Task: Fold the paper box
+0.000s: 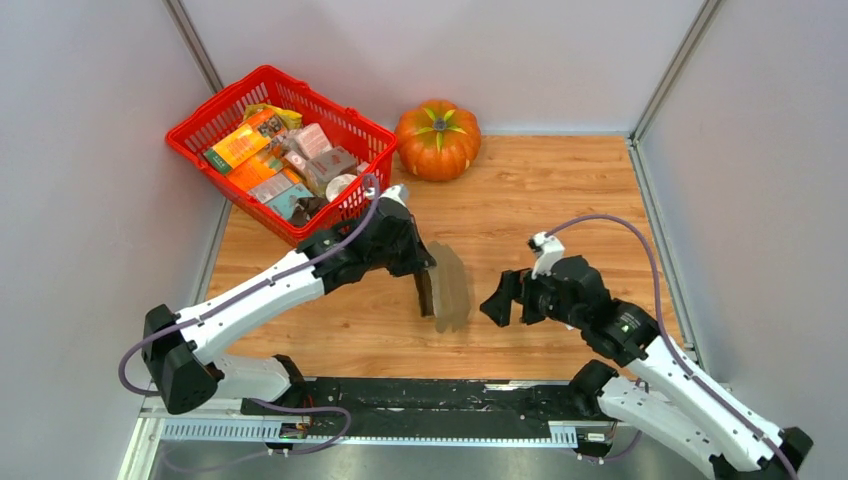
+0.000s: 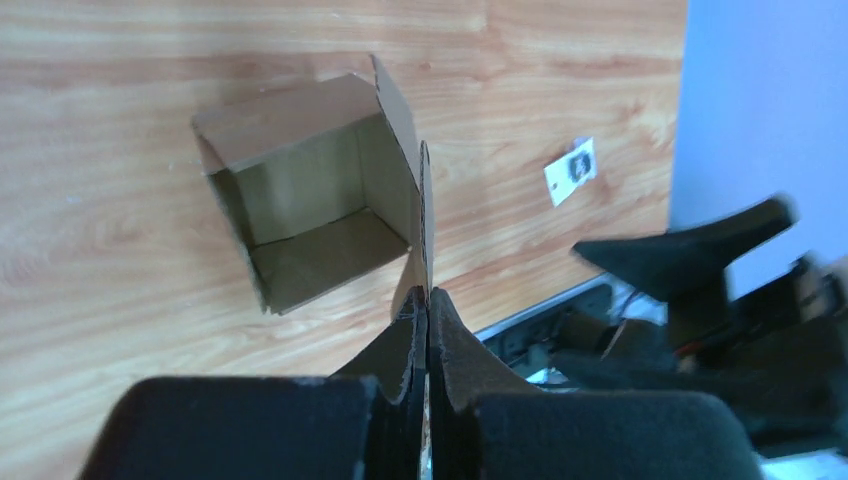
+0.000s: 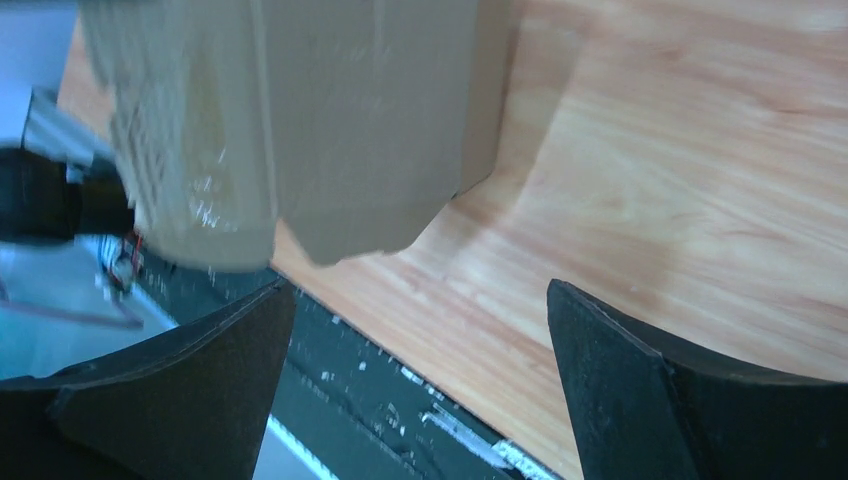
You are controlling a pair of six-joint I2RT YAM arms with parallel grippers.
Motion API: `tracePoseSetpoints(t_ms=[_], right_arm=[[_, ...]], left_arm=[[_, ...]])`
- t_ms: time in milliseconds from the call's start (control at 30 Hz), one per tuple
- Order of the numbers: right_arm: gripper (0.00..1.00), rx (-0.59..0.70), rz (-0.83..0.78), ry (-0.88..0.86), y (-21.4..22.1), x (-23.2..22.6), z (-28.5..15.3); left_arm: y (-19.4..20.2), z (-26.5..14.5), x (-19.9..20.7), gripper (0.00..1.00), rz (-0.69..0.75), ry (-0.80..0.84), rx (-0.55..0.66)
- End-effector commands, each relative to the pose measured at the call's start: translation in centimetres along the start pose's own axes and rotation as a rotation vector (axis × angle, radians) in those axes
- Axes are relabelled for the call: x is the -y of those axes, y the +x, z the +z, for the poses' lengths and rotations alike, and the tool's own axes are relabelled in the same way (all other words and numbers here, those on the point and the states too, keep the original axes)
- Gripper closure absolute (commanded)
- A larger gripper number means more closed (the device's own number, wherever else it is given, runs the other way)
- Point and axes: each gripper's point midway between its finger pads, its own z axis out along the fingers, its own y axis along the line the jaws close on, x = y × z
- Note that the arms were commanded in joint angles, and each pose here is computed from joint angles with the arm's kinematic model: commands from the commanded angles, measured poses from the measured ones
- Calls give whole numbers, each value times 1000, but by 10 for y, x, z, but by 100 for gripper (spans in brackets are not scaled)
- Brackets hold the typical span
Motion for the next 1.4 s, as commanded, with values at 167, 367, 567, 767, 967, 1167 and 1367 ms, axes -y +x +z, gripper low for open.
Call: tracePoseSetpoints(t_ms=[167,367,567,767,967,1167,1367], right_arm=[[0,67,-374,-171,-9,-85,-7],[4,61,-550,-98,-6,-107,11],[11,108,-610,-63,-8,-117,30],[14,135,-648,-37,-10,-122,47],[13,137,-695,61,-14,-114,62],[11,198,-672,192,-30,-101,68],[11,220,-634,253,-44,-81,68]], left_arm=[[-31,-26,-25,100,-454,-209,74],[-21,-22,-44,100,-518,-318,33],[-11,-18,-50,100,-617,-311,5],[-16,-23,-54,100,-662,-289,38],[-20,-29,-53,98,-672,-257,50],[-17,-30,-49,86,-672,-225,27],[-27,-47,-57,51,-561,-204,107]])
